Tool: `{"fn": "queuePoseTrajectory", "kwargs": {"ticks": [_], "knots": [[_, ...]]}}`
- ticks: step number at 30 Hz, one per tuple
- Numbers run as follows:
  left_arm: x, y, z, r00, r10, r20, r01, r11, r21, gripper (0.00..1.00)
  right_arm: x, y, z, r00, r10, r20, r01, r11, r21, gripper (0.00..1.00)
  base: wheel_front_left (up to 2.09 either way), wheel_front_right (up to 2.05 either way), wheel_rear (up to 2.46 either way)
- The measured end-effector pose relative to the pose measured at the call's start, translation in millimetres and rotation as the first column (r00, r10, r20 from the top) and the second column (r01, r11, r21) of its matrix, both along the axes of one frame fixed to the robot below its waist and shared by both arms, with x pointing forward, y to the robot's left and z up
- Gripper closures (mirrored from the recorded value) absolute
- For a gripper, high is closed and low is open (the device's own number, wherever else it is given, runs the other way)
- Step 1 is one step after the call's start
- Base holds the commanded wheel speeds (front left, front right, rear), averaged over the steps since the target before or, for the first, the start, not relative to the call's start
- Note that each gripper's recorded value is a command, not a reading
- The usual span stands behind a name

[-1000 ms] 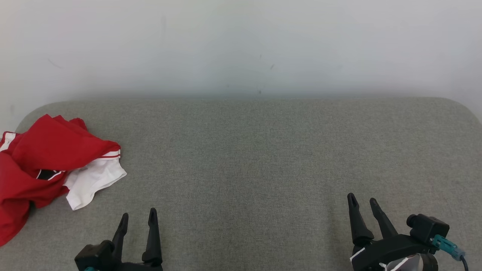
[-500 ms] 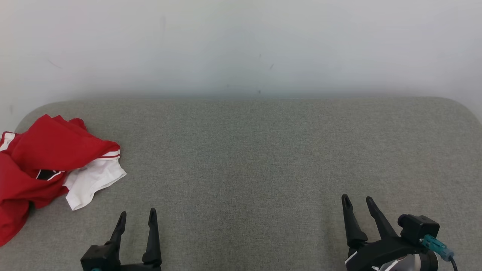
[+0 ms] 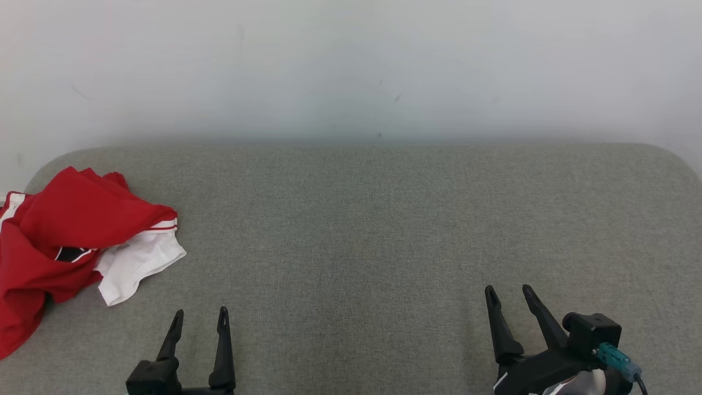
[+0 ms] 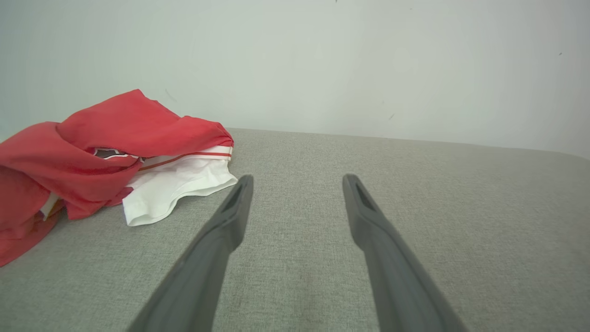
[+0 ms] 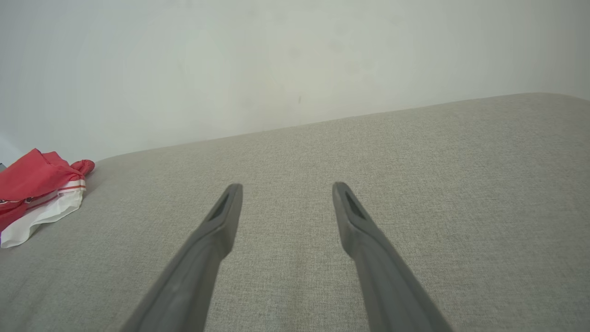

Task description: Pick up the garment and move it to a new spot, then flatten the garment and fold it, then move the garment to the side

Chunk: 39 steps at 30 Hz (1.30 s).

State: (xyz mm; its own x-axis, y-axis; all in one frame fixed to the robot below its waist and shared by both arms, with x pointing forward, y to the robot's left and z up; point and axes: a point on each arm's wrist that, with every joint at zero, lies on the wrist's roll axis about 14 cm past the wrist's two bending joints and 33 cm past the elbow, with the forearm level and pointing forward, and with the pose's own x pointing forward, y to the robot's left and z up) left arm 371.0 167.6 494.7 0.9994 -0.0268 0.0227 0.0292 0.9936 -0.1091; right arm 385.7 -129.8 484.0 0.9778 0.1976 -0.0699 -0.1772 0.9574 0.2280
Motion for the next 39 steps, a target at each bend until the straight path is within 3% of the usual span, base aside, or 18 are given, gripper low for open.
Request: {"fn": "queuePoseTrajectory", "kwargs": {"ticks": [17,30,39], "knots": [[-3,0,3,1.000,0.007,0.025,-0.008,0.998,0.059,0.00,-2,9,5,0.998,0.043,0.036,-0.039,0.995,-0.096,0.00,0.00,0.00,0.00],[-4,3,0,1.000,0.025,0.016,-0.026,0.999,0.027,0.00,2,11,6,0.998,0.046,0.041,-0.042,0.995,-0.091,0.00,0.00,0.00,0.00],[-15,24,1,0.997,0.080,0.019,-0.079,0.996,-0.039,0.00,5,45,7,0.990,0.133,0.041,-0.132,0.991,-0.019,0.00,0.00,0.00,0.00]]}}
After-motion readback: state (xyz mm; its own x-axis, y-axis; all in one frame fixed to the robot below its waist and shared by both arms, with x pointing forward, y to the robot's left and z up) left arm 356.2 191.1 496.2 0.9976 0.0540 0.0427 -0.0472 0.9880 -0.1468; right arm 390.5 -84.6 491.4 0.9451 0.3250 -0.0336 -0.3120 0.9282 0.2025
